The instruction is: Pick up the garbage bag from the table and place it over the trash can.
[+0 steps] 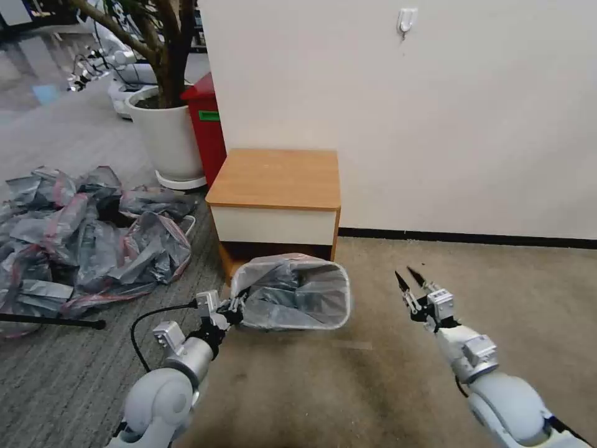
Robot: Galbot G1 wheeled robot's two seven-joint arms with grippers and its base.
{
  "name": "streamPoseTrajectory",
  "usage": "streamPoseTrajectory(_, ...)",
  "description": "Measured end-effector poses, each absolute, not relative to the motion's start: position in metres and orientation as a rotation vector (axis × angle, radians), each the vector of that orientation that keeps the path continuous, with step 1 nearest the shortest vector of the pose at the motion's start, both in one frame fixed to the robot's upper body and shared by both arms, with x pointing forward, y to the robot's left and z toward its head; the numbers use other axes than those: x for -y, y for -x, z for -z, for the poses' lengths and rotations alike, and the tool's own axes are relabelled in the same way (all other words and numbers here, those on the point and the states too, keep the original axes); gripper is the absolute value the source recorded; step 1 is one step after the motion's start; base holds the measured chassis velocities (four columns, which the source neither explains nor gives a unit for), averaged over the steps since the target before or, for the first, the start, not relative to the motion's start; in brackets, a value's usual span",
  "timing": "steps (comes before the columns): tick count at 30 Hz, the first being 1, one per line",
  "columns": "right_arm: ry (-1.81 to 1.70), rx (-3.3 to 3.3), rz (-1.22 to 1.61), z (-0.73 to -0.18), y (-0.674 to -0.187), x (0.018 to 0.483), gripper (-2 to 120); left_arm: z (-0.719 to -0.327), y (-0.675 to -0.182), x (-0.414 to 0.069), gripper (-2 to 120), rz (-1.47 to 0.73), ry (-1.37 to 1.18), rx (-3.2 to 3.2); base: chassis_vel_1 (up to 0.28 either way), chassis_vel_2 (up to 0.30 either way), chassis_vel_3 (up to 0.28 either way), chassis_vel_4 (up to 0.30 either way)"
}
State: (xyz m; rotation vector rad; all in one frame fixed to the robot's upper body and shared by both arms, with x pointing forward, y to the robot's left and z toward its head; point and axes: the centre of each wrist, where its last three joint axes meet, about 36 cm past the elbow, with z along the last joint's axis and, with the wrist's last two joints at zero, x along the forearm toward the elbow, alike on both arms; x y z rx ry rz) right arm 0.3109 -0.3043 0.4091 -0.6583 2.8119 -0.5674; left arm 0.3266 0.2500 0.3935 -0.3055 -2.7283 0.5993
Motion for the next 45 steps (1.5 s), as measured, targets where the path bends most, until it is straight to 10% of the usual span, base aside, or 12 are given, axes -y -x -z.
streamPoseTrajectory(5, 0.838, -2.679, 0.658, -0.432, -0.303, 0.287, 57, -0.396, -0.321, -0.245, 3, -0.499, 0.299, 2.775, 0.0, 0.0, 0.0, 0.0)
streamPoseTrajectory(20, 1.3, -2.507, 1.071, -0.453, -0.303, 0.267, 0, -0.407, -0.3, -0.223, 3, -0.153, 0.314, 2.918, 0.0, 0.0, 0.0, 0.0)
streamPoseTrajectory(45, 1.532, -2.603, 1.466, -0.487, -0.327, 0.203, 0, -0.38, -0.28, -0.193, 3, 0.068, 0.39, 2.933, 0.0, 0.0, 0.0, 0.0)
